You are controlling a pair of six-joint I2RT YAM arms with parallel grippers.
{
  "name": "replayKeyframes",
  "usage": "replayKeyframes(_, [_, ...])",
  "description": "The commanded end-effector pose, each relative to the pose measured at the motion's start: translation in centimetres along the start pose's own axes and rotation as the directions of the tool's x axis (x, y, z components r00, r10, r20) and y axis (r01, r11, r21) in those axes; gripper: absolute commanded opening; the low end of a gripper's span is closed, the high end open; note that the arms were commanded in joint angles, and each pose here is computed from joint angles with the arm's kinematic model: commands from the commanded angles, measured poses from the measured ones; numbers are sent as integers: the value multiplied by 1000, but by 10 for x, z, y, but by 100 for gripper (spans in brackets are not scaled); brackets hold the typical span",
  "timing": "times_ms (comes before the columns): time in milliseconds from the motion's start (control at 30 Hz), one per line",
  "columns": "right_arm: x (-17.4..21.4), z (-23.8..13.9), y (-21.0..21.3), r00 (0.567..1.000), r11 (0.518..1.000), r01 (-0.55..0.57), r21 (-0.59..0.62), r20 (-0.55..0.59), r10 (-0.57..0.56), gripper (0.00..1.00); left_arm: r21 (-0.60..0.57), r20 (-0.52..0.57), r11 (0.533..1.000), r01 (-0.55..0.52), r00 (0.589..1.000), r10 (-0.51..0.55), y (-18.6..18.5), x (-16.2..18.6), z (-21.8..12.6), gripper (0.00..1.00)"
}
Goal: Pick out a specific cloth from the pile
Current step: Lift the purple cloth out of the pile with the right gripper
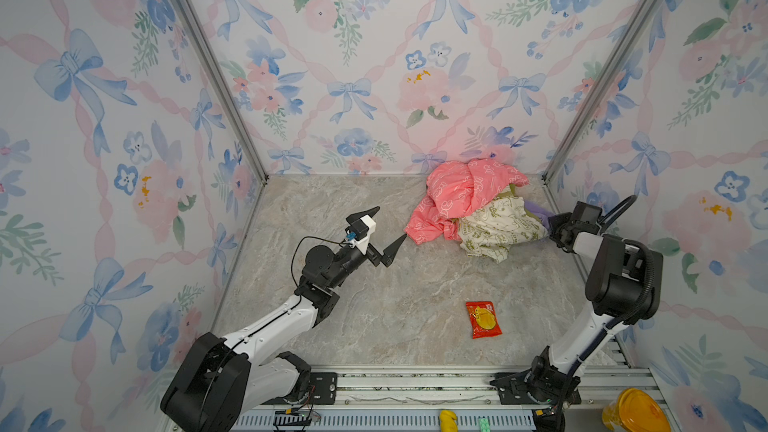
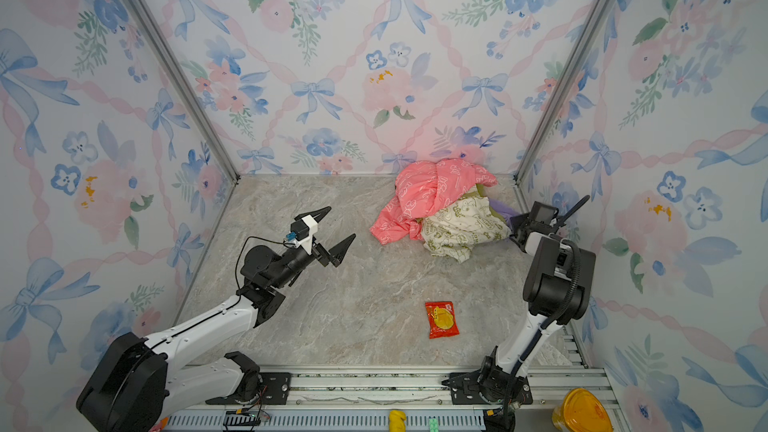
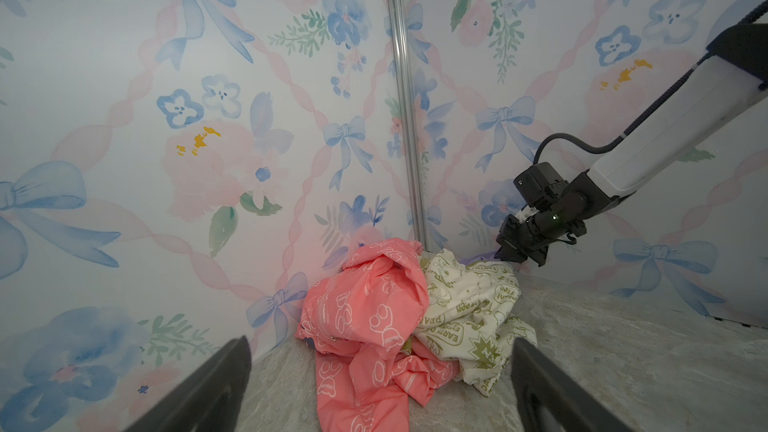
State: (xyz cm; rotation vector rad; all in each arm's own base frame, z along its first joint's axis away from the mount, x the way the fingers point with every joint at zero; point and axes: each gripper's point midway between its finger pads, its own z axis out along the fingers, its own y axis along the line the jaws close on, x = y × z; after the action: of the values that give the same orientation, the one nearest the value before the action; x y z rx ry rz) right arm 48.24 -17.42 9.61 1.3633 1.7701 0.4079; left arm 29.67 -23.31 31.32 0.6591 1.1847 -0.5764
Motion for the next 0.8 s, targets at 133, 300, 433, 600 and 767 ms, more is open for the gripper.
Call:
replayKeyframes(133, [-13, -53, 94, 973, 970, 183, -158, 168, -156, 1, -10, 31, 999, -39, 999, 39, 1, -13, -1, 98])
replayKeyframes(300, [-17, -96, 141, 902, 922, 362, -141, 303, -308, 0, -21, 40, 998, -51, 998, 52, 1, -17, -5, 98])
replayKeyframes(433, [-23, -118, 162, 865, 897, 420, -139, 359, -350, 0, -21, 44, 998, -55, 997, 56, 1, -18, -6, 98])
replayKeyframes(600, [-34, -146, 184, 815, 863, 486, -139, 428, -390, 0, -17, 44, 998, -55, 997, 56, 0, -18, -7, 98])
replayKeyframes(767, [-43, -173, 206, 771, 834, 534, -142, 486, -411, 0, -19, 47, 998, -56, 997, 57, 0, -19, -7, 98])
